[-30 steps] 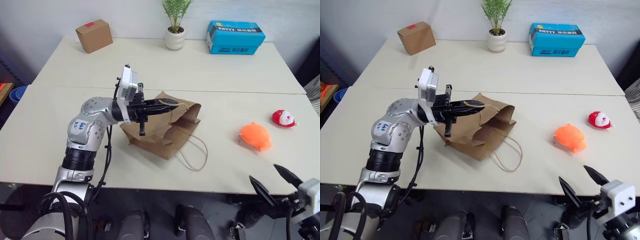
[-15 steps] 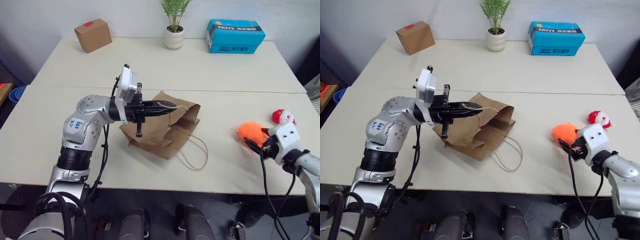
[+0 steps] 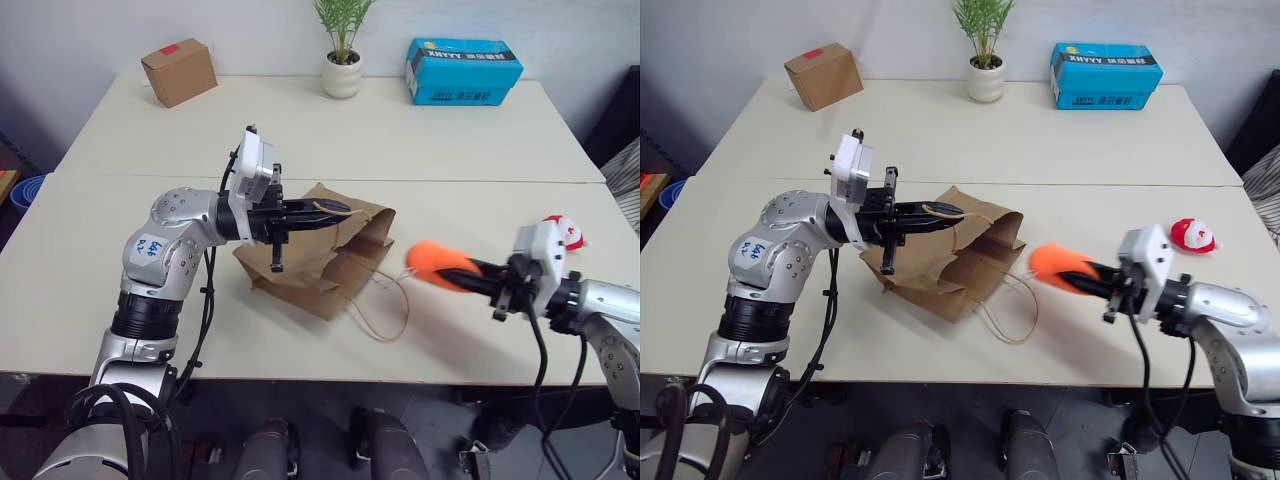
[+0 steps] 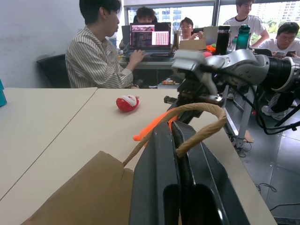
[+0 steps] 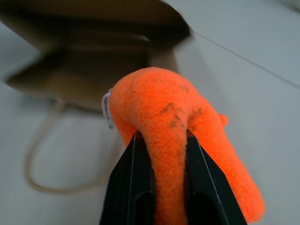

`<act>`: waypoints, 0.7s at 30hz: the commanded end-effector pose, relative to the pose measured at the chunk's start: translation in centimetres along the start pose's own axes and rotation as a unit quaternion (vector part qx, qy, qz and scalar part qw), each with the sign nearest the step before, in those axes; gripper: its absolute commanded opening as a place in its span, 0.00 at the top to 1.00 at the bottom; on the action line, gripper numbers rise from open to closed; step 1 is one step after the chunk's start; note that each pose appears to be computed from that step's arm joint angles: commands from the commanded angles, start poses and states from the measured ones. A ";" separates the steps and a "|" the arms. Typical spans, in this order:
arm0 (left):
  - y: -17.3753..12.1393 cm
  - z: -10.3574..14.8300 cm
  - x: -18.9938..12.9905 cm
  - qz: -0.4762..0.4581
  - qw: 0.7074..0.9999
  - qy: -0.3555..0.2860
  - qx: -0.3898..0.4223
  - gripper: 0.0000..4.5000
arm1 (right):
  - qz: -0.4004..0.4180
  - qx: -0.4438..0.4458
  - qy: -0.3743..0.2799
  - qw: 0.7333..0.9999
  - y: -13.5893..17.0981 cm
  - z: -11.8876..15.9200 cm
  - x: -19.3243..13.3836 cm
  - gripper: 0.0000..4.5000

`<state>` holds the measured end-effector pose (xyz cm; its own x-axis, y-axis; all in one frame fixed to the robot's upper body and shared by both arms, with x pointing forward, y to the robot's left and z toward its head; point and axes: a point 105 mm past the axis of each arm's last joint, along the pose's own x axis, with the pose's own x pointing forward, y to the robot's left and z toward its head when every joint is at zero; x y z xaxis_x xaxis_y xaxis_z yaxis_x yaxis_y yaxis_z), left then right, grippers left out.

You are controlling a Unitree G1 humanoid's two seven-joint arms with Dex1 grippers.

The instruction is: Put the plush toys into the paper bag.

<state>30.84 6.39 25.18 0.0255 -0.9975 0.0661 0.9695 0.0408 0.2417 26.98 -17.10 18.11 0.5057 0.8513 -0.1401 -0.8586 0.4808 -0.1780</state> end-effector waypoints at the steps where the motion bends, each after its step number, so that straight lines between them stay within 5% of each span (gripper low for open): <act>1: -0.4 1.2 0.5 -0.017 1.000 -0.012 0.017 1.00 | 0.017 0.012 -0.009 1.000 2.0 0.5 3.7 0.97; 9: -1.2 1.4 1.1 -0.044 0.999 -0.026 0.000 1.00 | -0.063 -0.030 0.001 0.998 -0.7 -0.5 10.6 0.97; 16: -1.0 1.3 1.4 -0.041 0.999 -0.033 -0.001 1.00 | -0.055 0.007 -0.026 0.998 0.5 -0.6 15.8 0.97; 21: -0.5 1.1 1.1 -0.025 0.999 -0.037 0.000 1.00 | -0.007 -0.026 -0.060 0.998 1.9 0.4 14.9 0.58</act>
<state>30.25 5.17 25.08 -0.0394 -0.9939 0.1030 0.9803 -0.0184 0.1969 33.66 -3.14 14.59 0.5295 0.8444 -0.0815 -0.8374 0.5049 -0.2093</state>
